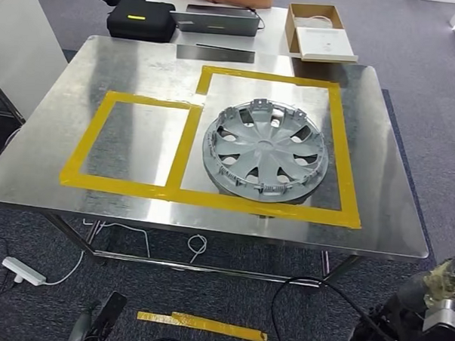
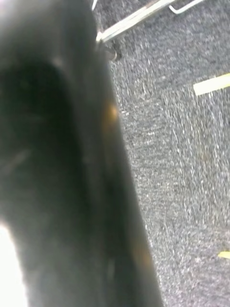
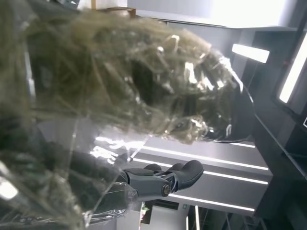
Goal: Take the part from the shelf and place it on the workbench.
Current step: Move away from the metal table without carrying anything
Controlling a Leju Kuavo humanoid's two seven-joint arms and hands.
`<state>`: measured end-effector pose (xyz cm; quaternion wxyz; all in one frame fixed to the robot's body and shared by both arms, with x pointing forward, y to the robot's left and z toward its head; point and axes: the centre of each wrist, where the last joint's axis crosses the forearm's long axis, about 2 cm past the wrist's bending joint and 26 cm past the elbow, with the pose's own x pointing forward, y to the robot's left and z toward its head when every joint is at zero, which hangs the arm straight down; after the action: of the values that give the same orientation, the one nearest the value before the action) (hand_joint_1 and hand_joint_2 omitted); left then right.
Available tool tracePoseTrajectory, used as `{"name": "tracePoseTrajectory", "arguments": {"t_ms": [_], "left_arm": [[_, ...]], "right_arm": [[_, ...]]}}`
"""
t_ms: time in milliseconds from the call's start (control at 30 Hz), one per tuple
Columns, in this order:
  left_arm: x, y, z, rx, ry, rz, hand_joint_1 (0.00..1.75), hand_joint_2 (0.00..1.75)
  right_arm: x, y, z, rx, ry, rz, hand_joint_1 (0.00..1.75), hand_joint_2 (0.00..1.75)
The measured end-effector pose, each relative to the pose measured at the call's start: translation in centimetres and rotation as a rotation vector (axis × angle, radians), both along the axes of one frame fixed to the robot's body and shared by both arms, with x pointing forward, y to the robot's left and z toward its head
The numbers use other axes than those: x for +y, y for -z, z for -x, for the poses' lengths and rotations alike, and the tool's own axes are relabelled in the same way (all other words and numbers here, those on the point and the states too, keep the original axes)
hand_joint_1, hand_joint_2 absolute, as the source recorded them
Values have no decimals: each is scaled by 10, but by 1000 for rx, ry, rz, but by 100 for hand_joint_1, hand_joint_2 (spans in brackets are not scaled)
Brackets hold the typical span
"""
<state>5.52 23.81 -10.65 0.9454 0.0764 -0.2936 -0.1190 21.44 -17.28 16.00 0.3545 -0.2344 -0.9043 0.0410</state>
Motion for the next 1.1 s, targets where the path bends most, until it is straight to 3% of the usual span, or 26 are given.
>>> {"name": "tracePoseTrajectory", "arguments": {"t_ms": [667,1100], "left_arm": [[1,1,5,9,-72,3,0,0],[-1,1,6,7,-111,11,0,0]], "right_arm": [[-13,24,45,98,39,-39,0,0],[-29,38,61,165,98,-51,0,0]]}}
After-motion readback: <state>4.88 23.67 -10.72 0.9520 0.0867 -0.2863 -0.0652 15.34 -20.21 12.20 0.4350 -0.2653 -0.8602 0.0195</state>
